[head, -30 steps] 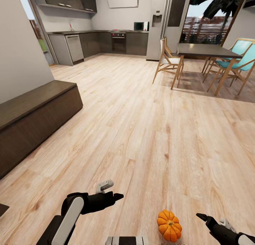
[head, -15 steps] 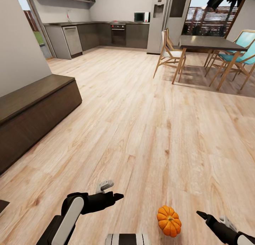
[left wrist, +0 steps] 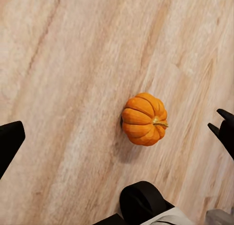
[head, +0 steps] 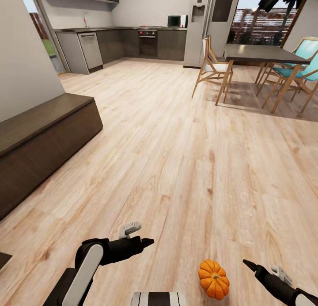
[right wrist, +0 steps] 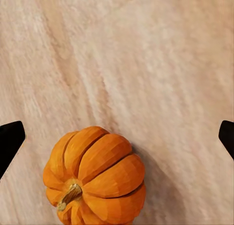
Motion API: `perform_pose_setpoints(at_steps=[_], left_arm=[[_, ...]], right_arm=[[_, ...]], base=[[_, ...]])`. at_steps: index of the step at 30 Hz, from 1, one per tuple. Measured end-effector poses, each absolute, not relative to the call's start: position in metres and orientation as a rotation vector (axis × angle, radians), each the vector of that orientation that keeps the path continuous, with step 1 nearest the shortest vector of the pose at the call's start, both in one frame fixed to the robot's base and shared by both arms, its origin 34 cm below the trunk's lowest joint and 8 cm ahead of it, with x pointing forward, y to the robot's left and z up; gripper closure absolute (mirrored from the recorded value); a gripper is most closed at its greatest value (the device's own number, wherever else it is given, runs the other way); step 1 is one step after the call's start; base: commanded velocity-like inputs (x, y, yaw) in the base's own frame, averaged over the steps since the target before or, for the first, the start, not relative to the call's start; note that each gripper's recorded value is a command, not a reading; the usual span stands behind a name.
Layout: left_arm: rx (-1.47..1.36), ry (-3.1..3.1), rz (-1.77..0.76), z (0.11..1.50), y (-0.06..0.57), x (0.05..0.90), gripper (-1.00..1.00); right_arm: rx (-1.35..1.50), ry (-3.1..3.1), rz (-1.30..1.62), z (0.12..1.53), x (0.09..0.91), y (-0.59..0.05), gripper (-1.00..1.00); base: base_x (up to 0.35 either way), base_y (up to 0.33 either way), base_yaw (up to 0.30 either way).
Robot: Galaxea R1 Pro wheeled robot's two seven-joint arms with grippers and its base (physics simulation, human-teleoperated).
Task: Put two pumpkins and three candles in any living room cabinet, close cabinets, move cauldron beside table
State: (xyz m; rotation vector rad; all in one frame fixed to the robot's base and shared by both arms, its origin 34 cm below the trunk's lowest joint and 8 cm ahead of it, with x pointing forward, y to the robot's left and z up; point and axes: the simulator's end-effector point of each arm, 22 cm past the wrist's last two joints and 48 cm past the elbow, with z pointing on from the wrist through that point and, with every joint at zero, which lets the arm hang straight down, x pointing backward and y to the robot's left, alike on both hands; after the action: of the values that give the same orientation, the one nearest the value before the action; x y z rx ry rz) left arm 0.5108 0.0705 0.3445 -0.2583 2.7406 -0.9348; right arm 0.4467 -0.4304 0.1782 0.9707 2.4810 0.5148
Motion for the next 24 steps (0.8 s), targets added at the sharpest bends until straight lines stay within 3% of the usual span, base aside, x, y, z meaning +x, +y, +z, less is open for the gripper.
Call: perform_pose_setpoints(at_steps=[24], left_arm=[[-0.259, 2.741, -0.935, 0.344, 0.071, 0.511, -1.0]], right_arm=[[0.933, 2.542, 0.503, 0.17, 0.434, -0.421, -1.0]], base=[[-0.029, 0.097, 0.0]])
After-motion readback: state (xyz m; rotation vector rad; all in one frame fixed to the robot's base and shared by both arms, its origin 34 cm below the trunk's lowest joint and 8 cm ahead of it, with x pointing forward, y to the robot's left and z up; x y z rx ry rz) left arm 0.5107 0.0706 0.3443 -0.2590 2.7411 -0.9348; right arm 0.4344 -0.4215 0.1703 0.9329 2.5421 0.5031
